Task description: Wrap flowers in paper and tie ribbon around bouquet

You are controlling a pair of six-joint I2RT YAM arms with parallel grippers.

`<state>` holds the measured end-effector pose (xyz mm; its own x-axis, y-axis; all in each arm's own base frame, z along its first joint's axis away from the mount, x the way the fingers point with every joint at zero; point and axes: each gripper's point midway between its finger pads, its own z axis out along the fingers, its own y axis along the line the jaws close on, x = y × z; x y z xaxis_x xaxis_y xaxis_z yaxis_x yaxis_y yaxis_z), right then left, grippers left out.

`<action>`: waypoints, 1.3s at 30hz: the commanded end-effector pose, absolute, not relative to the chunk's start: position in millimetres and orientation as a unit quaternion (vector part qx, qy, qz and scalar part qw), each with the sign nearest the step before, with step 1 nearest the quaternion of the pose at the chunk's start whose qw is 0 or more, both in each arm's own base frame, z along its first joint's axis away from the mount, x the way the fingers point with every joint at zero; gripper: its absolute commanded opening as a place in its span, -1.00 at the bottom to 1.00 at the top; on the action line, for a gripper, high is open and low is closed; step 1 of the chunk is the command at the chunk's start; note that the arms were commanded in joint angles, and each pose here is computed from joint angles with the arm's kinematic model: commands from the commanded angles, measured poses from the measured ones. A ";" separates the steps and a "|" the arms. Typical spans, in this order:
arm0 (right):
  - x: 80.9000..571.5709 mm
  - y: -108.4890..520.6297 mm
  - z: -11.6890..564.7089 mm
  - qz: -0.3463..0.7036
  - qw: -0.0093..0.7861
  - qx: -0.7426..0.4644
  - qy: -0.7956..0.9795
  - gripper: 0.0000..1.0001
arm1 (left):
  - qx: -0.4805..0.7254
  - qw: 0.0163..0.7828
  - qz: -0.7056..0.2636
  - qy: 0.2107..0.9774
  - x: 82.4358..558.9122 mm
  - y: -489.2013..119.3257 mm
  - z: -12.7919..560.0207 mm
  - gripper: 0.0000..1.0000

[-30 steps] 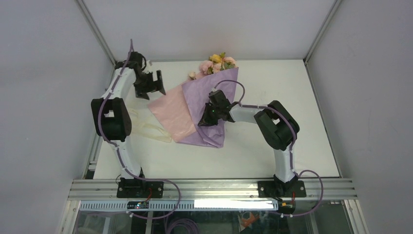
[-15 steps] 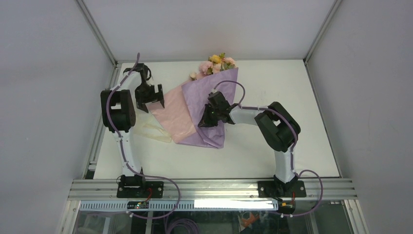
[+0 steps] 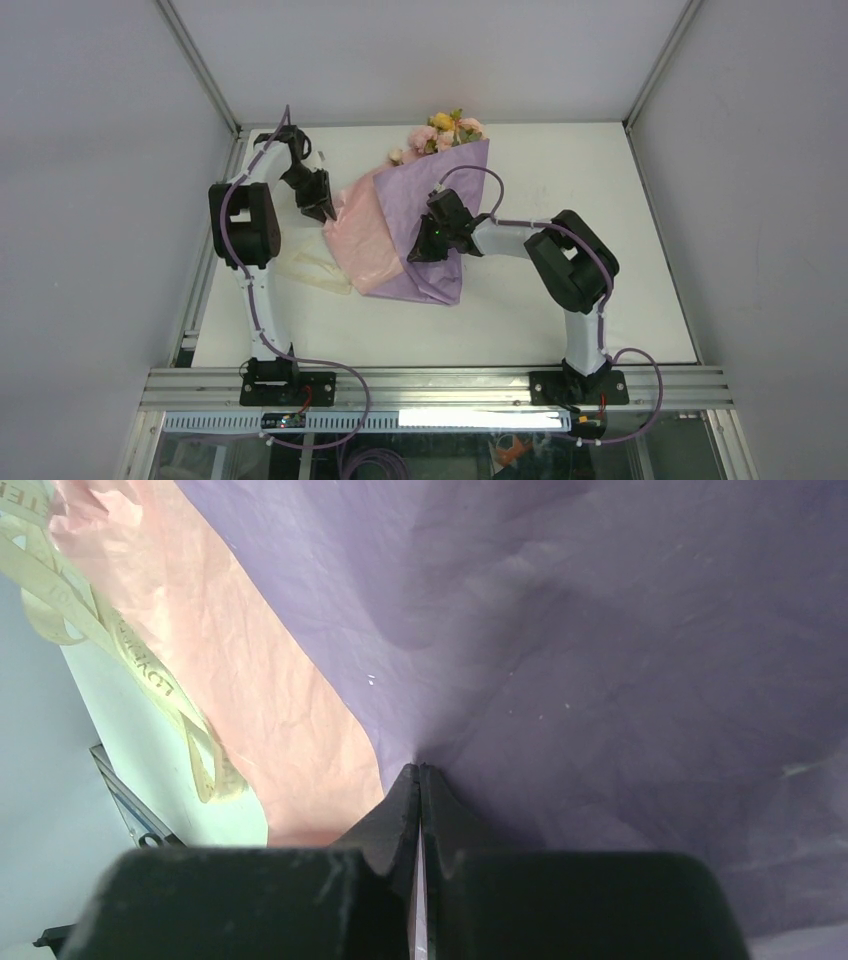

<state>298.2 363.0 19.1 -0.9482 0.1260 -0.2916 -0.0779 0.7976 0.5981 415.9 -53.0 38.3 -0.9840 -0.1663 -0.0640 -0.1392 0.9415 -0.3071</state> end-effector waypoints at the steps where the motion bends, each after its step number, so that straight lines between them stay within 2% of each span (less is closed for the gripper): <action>1: 268.9 325.4 -19.0 0.228 0.119 0.010 0.966 -1.00 | -0.047 0.060 -0.217 0.973 425.8 -75.6 59.9 -0.60; 3: 269.7 326.0 -18.7 0.229 0.120 0.011 0.966 -1.00 | -0.045 0.058 -0.242 0.967 424.3 -84.4 66.5 -1.00; 8: 270.7 329.7 -21.0 0.233 0.116 0.015 0.965 -1.00 | -0.017 0.102 -0.285 0.953 422.2 -97.1 115.1 -1.00; 12: 272.4 334.0 -24.0 0.240 0.114 0.018 0.964 -1.00 | 0.043 0.132 -0.337 0.931 402.4 -135.9 165.0 -1.00; 17: 273.2 339.9 -22.2 0.256 0.114 0.015 0.960 -1.00 | 0.110 0.133 -0.408 0.897 369.4 -192.1 213.9 -1.00; 23: 278.2 351.0 -9.8 0.294 0.132 0.016 0.946 -1.00 | 0.169 0.098 -0.472 0.860 350.5 -271.1 241.2 -1.00; 27: 289.1 361.6 11.7 0.346 0.175 0.037 0.921 -1.00 | 0.191 0.116 -0.472 0.853 367.5 -313.8 237.7 -1.00; 33: 311.3 370.0 62.8 0.429 0.251 0.106 0.861 -1.00 | 0.148 0.154 -0.434 0.875 418.9 -335.5 188.2 -1.00; 39: 313.8 369.3 102.6 0.460 0.266 0.132 0.837 -1.00 | 0.168 0.151 -0.392 0.892 422.7 -356.1 141.4 -1.00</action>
<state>291.0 355.4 26.7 -0.8959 0.3525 -0.2704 0.0418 0.6728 0.7386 408.0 -333.8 131.0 -0.9387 0.1852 -0.2907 0.3406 0.6279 -0.6998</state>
